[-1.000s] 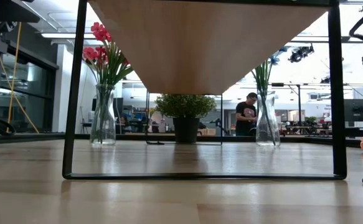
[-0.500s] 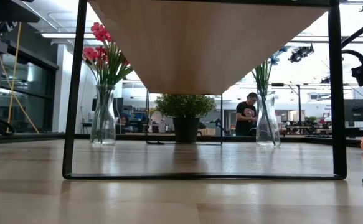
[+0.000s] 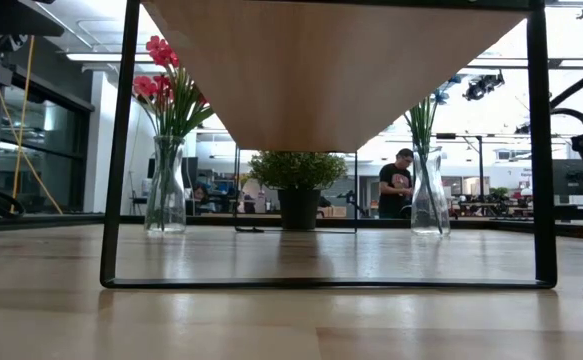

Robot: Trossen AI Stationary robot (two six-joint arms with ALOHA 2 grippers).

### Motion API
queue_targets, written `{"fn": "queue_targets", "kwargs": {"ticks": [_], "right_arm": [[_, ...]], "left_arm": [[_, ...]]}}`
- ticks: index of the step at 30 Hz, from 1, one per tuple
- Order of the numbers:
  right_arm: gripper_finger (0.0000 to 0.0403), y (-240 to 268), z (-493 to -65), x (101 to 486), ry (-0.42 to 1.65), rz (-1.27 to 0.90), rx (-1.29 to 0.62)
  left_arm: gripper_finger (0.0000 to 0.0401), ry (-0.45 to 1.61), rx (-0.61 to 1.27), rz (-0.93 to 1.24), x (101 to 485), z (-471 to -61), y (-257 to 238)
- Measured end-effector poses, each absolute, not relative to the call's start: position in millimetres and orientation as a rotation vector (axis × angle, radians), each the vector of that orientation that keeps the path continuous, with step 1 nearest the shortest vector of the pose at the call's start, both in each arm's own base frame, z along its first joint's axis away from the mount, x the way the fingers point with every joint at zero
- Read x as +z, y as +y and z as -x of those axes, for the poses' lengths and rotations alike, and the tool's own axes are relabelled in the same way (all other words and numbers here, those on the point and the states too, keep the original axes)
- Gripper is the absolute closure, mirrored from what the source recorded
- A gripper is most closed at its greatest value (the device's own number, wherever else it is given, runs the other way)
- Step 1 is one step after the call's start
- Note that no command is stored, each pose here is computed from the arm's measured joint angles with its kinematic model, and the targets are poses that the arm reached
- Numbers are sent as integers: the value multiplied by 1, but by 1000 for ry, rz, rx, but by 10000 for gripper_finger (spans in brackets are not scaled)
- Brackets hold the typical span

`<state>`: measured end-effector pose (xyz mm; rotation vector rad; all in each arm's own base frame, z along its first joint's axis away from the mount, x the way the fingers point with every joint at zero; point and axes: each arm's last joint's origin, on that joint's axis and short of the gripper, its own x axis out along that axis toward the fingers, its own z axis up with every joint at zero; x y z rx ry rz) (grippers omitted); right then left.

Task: Pick and place flowers into a vace then onto a shelf
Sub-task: Put the orange flower into the right transparent vase

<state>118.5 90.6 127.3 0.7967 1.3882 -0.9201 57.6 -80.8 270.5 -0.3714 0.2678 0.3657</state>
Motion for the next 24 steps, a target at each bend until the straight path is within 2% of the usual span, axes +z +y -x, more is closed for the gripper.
{"fn": "queue_targets", "kwargs": {"ticks": [13, 16, 24], "right_arm": [[284, 92, -120, 126, 1387, -819, -912], [305, 92, -120, 126, 1386, -829, -908], [393, 93, -122, 126, 1377, -844, -891]], "left_arm": [[151, 268, 366, 372, 271, -58, -81], [151, 268, 366, 372, 271, -58, -81], [151, 268, 366, 372, 271, -58, -81]]}}
